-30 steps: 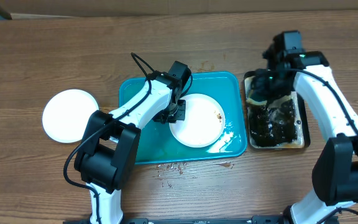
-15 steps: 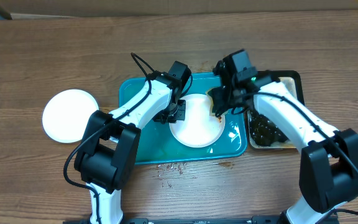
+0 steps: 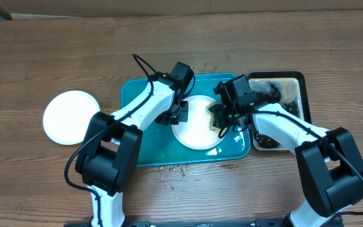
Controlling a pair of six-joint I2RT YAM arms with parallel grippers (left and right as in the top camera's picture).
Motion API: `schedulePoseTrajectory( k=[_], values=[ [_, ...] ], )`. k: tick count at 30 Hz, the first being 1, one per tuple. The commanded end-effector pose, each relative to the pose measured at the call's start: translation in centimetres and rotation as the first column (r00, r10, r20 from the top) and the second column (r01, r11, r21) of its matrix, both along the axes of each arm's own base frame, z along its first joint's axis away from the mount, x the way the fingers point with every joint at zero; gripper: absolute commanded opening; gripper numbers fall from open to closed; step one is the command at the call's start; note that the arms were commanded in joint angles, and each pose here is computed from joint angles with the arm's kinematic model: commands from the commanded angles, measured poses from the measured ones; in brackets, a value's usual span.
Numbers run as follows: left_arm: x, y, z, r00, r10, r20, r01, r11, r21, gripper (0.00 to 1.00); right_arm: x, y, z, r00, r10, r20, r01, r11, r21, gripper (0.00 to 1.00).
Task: Clean dirty plates on tray and stack at the side
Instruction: 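Scrub the white plate again with the sponge in the right gripper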
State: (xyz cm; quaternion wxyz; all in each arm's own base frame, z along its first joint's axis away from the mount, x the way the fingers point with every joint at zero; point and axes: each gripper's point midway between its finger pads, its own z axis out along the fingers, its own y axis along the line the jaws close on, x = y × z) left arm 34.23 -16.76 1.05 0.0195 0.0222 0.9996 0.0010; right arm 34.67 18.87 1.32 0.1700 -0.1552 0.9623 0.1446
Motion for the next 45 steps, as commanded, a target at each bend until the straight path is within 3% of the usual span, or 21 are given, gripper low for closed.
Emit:
schedulePoseTrajectory(
  k=[1,4,11,17,19,21,25,32,35,40,45],
  values=[
    [-0.7,0.0,-1.0,0.999,0.015,-0.035,-0.015,1.000,-0.002,0.04,-2.0,-1.3,-1.2,0.998,-0.003,-0.055,0.000,0.998,-0.056,0.04],
    [-0.7,-0.1,-1.0,0.999,0.014,-0.035,-0.015,1.000,-0.004,0.04,-3.6,-1.2,-1.5,0.992,0.011,-0.126,-0.016,0.999,-0.046,0.04],
    [-0.7,0.0,-1.0,0.999,0.014,-0.036,-0.015,1.000,-0.004,0.04,-6.5,2.5,0.0,0.960,0.127,-0.248,-0.078,0.977,0.197,0.04],
    [-0.7,0.0,-1.0,0.999,0.014,-0.036,-0.015,1.000,-0.004,0.04,-4.3,3.9,1.1,0.978,0.150,-0.142,-0.109,0.959,0.262,0.04],
    [-0.7,0.0,-1.0,0.999,0.014,-0.036,-0.015,1.000,-0.004,0.04,-2.0,3.5,1.2,0.995,0.082,-0.061,-0.067,0.973,0.221,0.04],
    [-0.8,-0.1,-1.0,0.999,0.014,-0.038,-0.015,1.000,-0.008,0.04,0.7,2.1,1.1,0.997,-0.079,0.001,0.078,0.984,0.160,0.04],
    [-0.9,-0.3,-1.0,0.999,0.014,-0.044,-0.015,1.000,-0.021,0.04,2.5,0.5,1.1,0.979,-0.192,0.065,0.185,0.978,0.100,0.06],
    [-0.8,-0.3,-1.0,0.999,0.014,-0.044,-0.015,1.000,-0.021,0.04,-0.3,-4.7,-1.3,0.963,-0.271,0.011,0.268,0.947,-0.177,0.06],
    [-0.9,-0.3,-1.0,0.999,0.013,-0.044,-0.014,1.000,-0.021,0.04,-2.6,-5.2,-2.0,0.961,-0.264,-0.078,0.242,0.945,-0.220,0.06],
    [-0.8,-0.4,-1.0,0.999,0.014,-0.043,-0.015,1.000,-0.021,0.04,-6.3,-1.5,-1.8,0.962,-0.055,-0.268,0.047,0.998,-0.037,0.06],
    [-0.8,-0.4,-1.0,0.999,0.014,-0.043,-0.015,1.000,-0.022,0.04,-4.8,2.3,0.1,0.976,0.052,-0.212,-0.014,0.985,0.174,0.06]
  ],
)
